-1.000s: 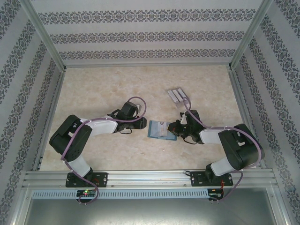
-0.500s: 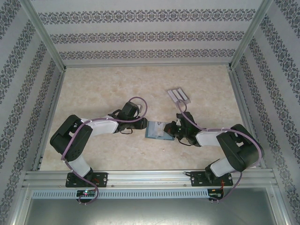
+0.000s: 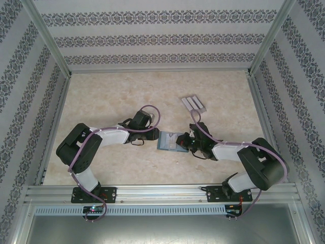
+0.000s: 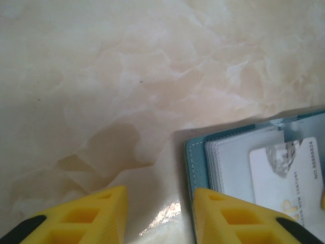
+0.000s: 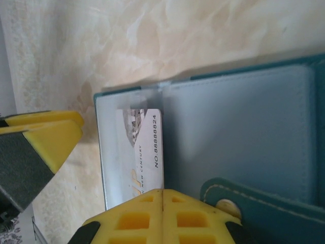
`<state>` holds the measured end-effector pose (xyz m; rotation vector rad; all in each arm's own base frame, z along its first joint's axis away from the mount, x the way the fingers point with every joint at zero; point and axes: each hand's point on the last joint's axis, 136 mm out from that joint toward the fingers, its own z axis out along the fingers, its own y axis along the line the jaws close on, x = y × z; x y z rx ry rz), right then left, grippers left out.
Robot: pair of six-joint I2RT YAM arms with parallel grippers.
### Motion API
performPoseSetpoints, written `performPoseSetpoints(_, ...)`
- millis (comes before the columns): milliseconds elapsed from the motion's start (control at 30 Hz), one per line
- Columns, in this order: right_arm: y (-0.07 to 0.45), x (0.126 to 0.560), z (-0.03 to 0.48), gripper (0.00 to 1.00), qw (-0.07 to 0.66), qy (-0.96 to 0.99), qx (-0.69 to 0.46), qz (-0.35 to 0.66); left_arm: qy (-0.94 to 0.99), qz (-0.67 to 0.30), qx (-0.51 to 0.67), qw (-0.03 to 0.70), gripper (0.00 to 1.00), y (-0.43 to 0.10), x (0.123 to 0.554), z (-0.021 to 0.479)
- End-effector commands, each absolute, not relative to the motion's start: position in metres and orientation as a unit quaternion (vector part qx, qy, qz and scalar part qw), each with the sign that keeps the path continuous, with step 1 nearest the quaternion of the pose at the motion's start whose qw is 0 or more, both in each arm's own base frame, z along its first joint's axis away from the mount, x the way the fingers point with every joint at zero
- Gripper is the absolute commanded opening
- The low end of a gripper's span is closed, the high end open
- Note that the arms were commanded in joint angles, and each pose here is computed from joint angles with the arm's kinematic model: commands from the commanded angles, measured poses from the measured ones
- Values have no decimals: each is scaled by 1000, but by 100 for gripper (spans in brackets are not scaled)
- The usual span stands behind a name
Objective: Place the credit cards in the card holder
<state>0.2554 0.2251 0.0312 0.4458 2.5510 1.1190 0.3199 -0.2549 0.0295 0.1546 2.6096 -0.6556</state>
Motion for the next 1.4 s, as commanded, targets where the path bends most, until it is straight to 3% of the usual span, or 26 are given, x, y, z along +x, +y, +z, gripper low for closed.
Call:
performPoseSetpoints(0,233,259,28,0,149,894,168,388,946,-241,53,212,38,-261,317,27)
performPoseSetpoints(567,239,275,24,0,184,897,193,354,947,-253,50,193,24,-267,315,23)
performPoseSetpoints(1367,261,292,31,0,190,891,180,370,954,-238,36,181,19,-264,315,14)
